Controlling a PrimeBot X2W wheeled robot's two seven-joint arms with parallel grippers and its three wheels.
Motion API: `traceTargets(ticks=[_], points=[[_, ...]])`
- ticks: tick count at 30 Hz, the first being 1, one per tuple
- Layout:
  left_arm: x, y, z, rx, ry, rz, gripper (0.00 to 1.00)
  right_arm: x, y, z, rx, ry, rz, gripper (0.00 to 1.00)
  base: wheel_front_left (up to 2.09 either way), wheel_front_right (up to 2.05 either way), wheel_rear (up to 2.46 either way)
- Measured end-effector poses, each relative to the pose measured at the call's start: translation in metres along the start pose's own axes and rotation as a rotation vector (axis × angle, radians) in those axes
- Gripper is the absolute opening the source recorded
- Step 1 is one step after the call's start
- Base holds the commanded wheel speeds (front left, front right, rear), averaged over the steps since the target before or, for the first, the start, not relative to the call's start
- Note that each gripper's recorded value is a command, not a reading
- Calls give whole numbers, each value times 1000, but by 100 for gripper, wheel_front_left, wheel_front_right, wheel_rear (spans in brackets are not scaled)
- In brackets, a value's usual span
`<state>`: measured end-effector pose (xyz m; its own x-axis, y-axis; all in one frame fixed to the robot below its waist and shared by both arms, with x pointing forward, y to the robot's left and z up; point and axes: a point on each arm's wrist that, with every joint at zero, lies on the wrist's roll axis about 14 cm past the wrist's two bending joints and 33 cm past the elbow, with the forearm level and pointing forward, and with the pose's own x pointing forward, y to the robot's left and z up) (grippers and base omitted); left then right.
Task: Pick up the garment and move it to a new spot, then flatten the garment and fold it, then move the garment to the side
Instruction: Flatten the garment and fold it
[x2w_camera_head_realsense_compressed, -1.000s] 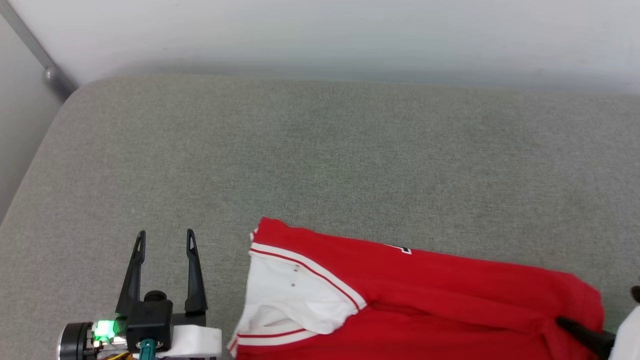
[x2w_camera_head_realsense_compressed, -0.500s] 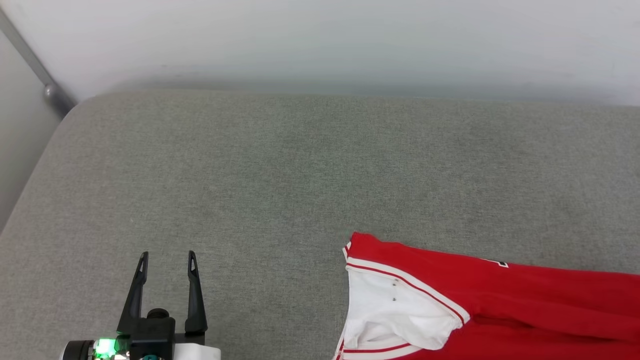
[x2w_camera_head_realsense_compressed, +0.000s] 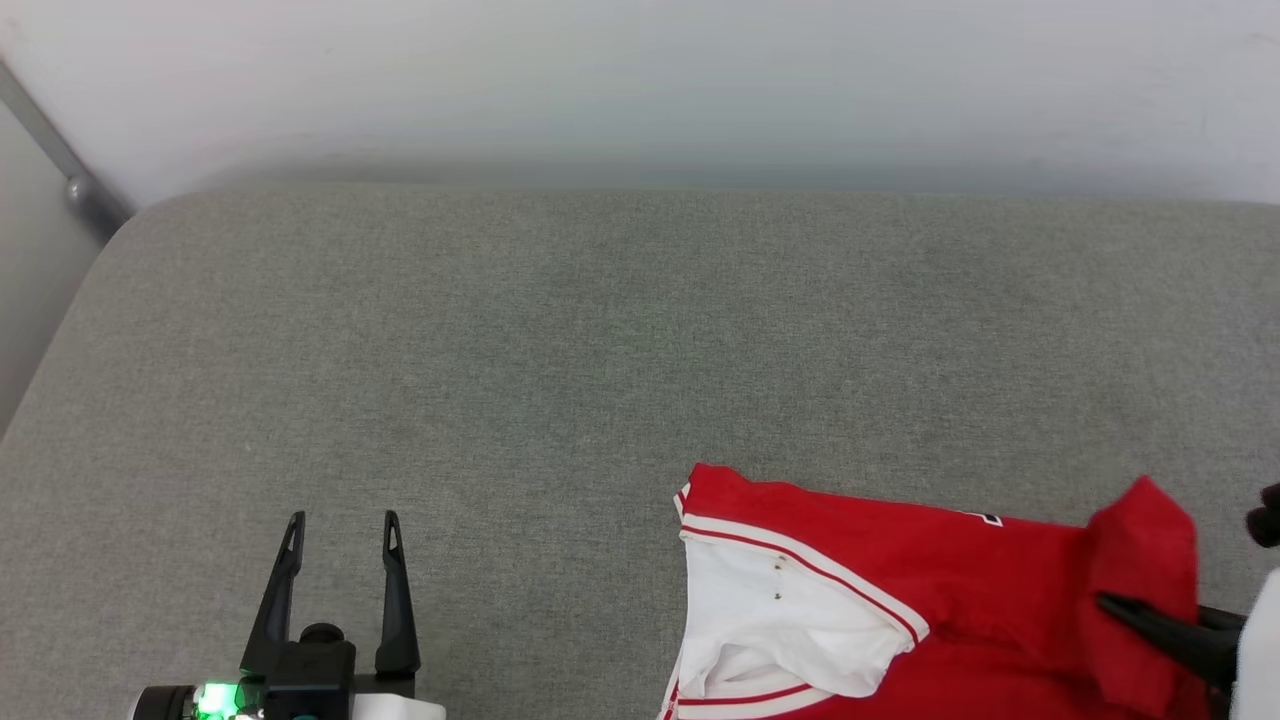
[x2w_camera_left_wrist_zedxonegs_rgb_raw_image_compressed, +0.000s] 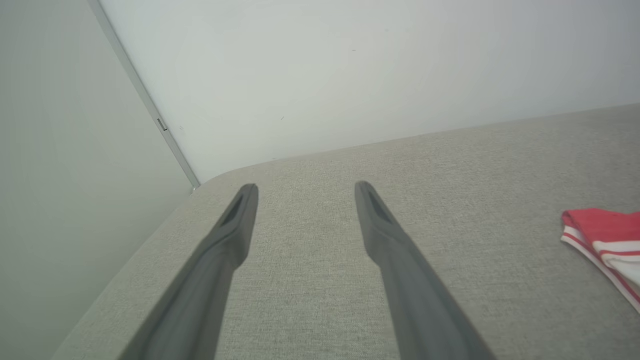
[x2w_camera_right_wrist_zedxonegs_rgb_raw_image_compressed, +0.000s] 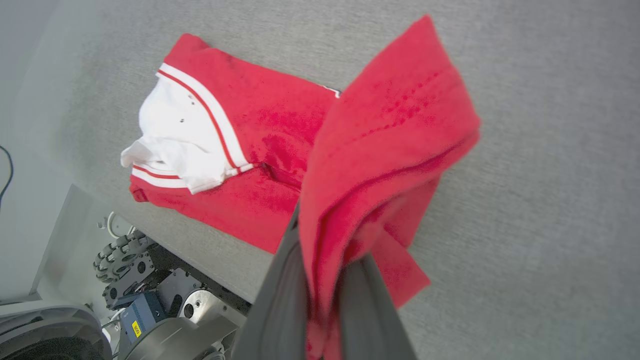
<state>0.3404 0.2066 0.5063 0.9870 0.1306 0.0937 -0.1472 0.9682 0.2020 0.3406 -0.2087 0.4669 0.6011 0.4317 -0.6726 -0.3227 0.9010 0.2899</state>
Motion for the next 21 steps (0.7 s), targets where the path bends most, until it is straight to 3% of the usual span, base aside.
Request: traceTargets(ticks=[10,21], points=[[8,-2,-1,-11,4,3,100,38,106,18,-219,64,285,0,0,0,0],[19,0,-5,-16,14,14,100,99,177,11,-363,172,444,0,0,0,0]])
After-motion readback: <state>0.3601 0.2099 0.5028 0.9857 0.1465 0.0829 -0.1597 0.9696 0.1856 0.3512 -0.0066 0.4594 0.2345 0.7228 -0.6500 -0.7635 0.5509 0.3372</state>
